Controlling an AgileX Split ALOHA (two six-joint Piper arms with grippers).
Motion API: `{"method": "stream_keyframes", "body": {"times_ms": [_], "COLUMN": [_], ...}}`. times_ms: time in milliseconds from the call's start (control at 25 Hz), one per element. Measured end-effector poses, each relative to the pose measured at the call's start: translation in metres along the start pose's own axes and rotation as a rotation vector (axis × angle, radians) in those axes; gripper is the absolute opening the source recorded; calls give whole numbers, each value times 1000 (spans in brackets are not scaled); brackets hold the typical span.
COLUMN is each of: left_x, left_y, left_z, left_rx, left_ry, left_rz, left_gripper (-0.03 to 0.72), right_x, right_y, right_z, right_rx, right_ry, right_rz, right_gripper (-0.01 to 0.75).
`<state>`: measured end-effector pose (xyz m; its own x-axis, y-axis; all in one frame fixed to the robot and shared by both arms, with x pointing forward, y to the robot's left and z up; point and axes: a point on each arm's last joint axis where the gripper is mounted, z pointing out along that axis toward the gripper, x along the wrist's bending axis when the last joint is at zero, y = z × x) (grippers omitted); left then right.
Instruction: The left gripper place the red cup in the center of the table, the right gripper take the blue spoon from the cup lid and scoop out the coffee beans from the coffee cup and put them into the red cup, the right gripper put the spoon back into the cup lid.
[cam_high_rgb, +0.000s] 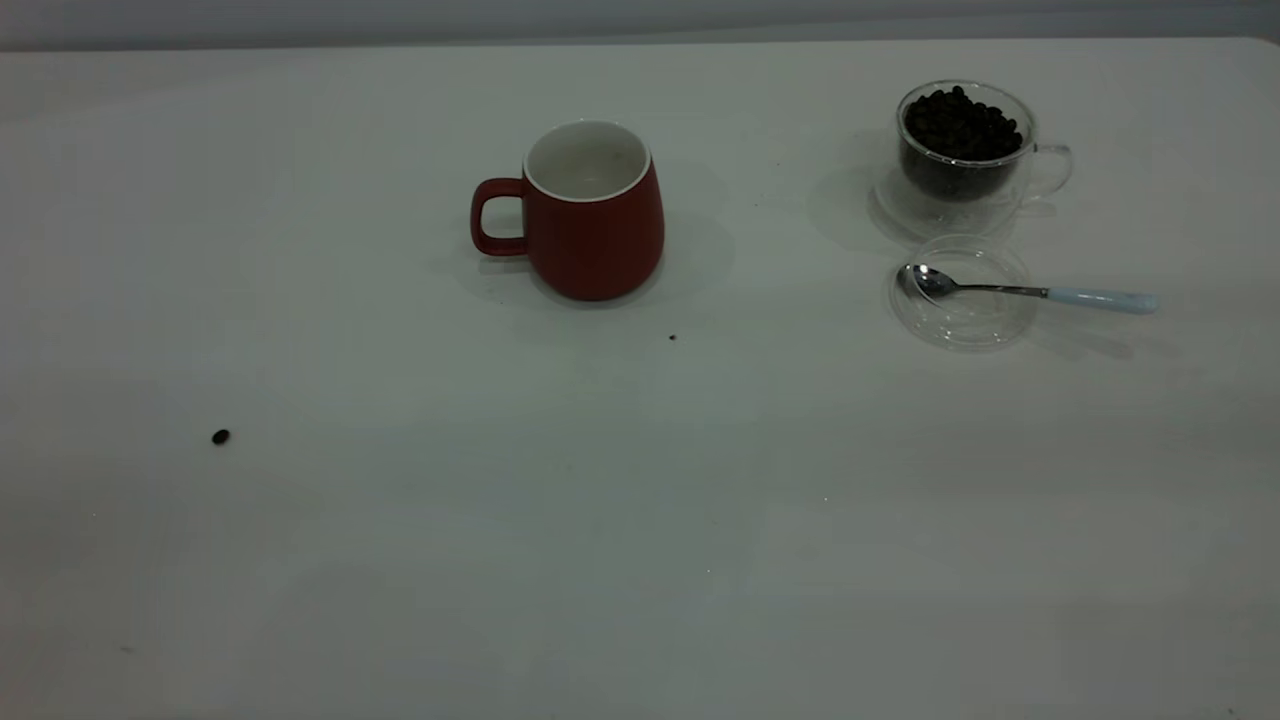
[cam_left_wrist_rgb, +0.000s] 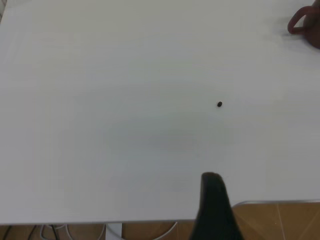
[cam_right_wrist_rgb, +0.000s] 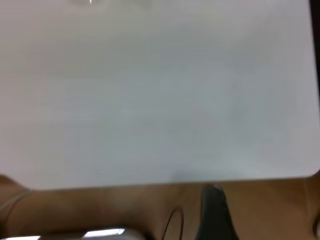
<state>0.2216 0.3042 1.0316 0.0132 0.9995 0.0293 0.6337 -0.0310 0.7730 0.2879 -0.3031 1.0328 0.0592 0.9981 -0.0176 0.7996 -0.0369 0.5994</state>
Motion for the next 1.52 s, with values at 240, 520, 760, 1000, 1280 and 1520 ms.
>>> {"method": "stream_keyframes", "body": {"times_ms": [240, 520, 760, 1000, 1280, 1520], "left_x": [0, 0, 0, 0, 0, 0], "left_y": [0, 0, 0, 0, 0, 0], "left_z": [0, 0, 0, 0, 0, 0], "left_rx": [0, 0, 0, 0, 0, 0], "left_ry": [0, 0, 0, 0, 0, 0], "left_rz": [0, 0, -1, -1, -1, -1], "left_gripper": [587, 587, 587, 587, 587, 587], "right_x": [-2, -4, -5, -5, -6, -6], "right_y": [-11, -36, -41, -41, -41, -41], "right_z": [-12, -35, -38, -38, -38, -38], "right_rx": [-115, -340, -374, -375, -376, -376], "right_ry": [-5, 2, 5, 7, 55, 55], "right_rz": [0, 12, 6, -2, -51, -51], "right_gripper": [544, 544, 544, 544, 544, 544]}}
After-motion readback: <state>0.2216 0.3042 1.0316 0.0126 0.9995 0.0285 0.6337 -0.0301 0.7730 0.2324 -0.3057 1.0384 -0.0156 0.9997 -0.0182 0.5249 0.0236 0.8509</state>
